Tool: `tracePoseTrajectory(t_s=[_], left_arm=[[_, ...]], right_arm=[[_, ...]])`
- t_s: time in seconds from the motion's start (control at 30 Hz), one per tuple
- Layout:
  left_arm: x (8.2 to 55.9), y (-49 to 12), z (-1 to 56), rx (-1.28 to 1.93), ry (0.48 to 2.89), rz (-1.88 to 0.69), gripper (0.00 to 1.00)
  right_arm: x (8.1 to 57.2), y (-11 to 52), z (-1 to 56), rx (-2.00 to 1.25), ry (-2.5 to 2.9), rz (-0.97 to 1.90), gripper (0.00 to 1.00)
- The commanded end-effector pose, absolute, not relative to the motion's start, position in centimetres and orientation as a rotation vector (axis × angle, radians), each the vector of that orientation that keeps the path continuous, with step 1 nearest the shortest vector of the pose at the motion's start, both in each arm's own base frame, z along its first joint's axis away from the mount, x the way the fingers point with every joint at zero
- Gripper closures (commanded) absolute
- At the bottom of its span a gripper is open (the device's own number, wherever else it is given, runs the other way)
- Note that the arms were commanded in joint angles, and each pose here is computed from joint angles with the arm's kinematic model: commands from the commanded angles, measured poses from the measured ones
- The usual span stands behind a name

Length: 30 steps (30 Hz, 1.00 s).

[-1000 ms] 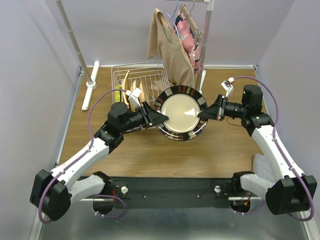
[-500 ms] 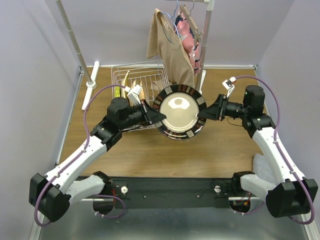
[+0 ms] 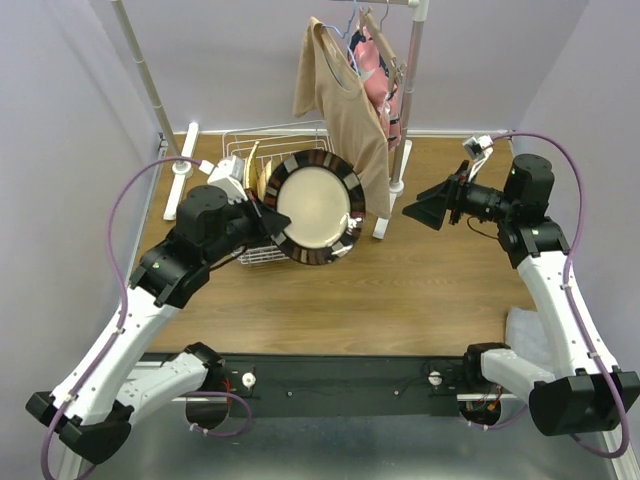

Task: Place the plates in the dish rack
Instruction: Pass the plate from the right arm to the left, then pass the plate from the left arm to the right

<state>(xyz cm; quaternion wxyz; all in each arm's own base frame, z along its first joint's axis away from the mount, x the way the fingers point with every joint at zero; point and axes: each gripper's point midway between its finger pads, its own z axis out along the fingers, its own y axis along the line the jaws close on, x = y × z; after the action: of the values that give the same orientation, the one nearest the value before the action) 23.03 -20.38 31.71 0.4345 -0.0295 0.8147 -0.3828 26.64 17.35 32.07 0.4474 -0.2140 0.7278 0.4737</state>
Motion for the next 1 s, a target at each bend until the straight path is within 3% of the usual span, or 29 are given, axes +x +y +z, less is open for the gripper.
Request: tracePoseTrajectory(t_s=[0.0,0.37,0.97], left_arm=[[24.9,-16.3,39.0,-0.156,1.811,-0.766,1.00],[28.6,-14.1,43.1,-0.214,1.782,-0.503,1.00],[34.6,-16.9,39.6,-0.325,1.900,-0.055,1.00]], right_arm=[[29.8,14.3,30.1,-0.488,1.839,0.858,0.09],[30.8,11.0,22.5,-0.433,1.964,0.613,0.00],[31.1,9.8,20.8,-0.377,1.994,0.549,0.00]])
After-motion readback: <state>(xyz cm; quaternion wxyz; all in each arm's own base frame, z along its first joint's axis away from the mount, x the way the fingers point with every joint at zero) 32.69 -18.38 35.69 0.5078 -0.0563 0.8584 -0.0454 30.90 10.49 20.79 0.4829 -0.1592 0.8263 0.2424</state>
